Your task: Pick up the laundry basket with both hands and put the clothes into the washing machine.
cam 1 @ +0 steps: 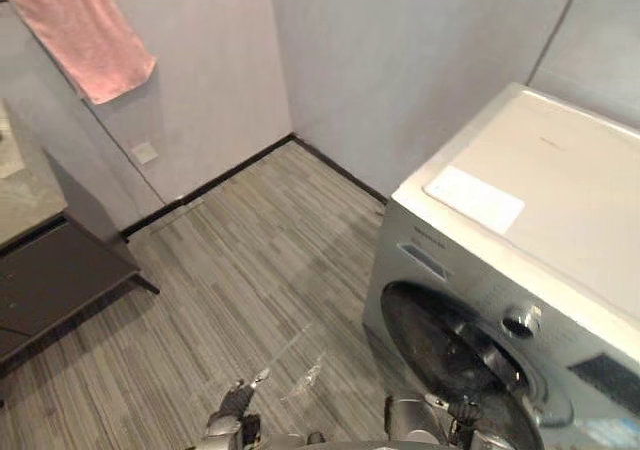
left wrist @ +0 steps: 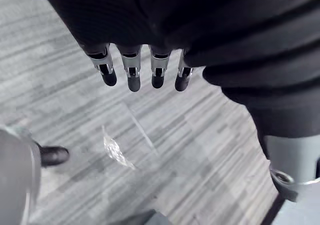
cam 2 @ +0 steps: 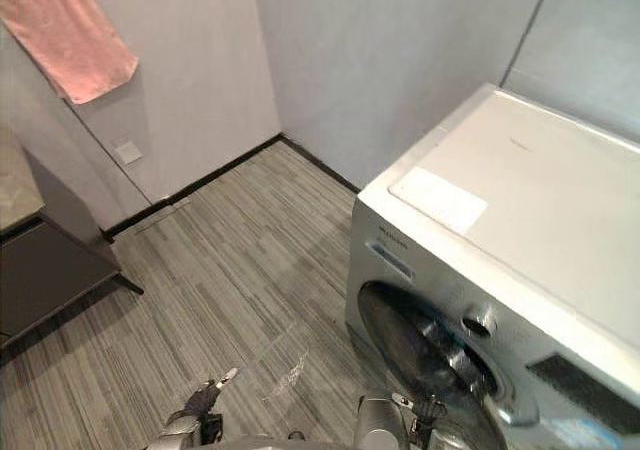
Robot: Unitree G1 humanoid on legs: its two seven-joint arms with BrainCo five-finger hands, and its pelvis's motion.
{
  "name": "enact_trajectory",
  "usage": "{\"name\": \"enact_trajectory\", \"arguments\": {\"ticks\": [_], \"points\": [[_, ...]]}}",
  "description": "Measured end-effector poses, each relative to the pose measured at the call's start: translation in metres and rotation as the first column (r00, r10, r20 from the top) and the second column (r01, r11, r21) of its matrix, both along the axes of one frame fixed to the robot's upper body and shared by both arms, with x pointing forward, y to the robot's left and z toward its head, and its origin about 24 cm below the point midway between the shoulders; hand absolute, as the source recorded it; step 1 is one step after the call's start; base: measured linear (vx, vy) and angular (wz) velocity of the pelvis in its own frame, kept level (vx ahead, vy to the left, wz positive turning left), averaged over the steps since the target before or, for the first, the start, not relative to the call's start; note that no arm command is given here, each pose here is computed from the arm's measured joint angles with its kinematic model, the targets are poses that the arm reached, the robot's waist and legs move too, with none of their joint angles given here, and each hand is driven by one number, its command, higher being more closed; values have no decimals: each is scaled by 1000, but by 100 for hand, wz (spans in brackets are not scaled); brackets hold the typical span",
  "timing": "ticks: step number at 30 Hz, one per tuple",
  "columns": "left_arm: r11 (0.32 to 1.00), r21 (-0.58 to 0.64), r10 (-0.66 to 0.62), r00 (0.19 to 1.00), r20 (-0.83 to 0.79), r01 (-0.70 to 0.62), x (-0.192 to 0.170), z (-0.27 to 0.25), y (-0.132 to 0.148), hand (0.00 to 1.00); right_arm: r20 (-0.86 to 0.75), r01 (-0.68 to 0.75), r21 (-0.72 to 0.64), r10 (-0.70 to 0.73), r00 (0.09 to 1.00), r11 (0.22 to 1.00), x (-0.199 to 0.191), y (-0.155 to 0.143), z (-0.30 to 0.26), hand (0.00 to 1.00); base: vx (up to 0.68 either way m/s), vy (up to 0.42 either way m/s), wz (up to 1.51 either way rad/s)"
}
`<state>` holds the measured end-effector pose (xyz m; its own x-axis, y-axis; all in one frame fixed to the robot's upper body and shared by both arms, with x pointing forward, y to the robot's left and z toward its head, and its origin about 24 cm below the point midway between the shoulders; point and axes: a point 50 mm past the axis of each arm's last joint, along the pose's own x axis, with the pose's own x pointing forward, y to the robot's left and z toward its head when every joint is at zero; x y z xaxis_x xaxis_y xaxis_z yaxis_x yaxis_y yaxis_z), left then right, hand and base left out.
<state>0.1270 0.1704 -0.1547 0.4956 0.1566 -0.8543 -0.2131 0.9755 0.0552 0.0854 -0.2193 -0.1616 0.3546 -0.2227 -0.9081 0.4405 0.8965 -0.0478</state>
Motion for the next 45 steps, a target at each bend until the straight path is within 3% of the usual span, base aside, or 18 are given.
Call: {"name": "enact_trajectory", "arguments": {"ticks": [6, 17, 23, 28, 32, 45], "points": [[1000, -4, -24, 999, -43, 24, -7, -4, -5, 0, -131, 99, 100, -85, 988, 990, -35, -1, -8, 0, 200, -279, 67], [998, 43, 40, 998, -50, -38, -15, -3, 13, 0, -164, 82, 37, -75, 984, 996, -52, -2, -8, 0, -27, 8, 24], [996, 65, 64, 993, -100, -58, -30, -7, 22, 0, -63, 71, -25, -72, 995, 997, -31, -8, -3, 0, -127, 87, 56], [991, 124, 76, 985, -154, -57, -48, -9, 40, 0, -70, 52, -13, -53, 996, 999, -24, -4, -5, 0, 1, 94, 6], [992, 116, 71, 971, -227, -46, -68, -14, 38, 0, -80, 33, -25, -35, 996, 999, -23, -8, -5, 0, 92, 128, -46], [980, 167, -68, 974, -214, 105, -49, -9, 49, 0, -14, 0, -5, 0, 1000, 1000, -3, 3, -3, 0, 208, 5, 21]]}}
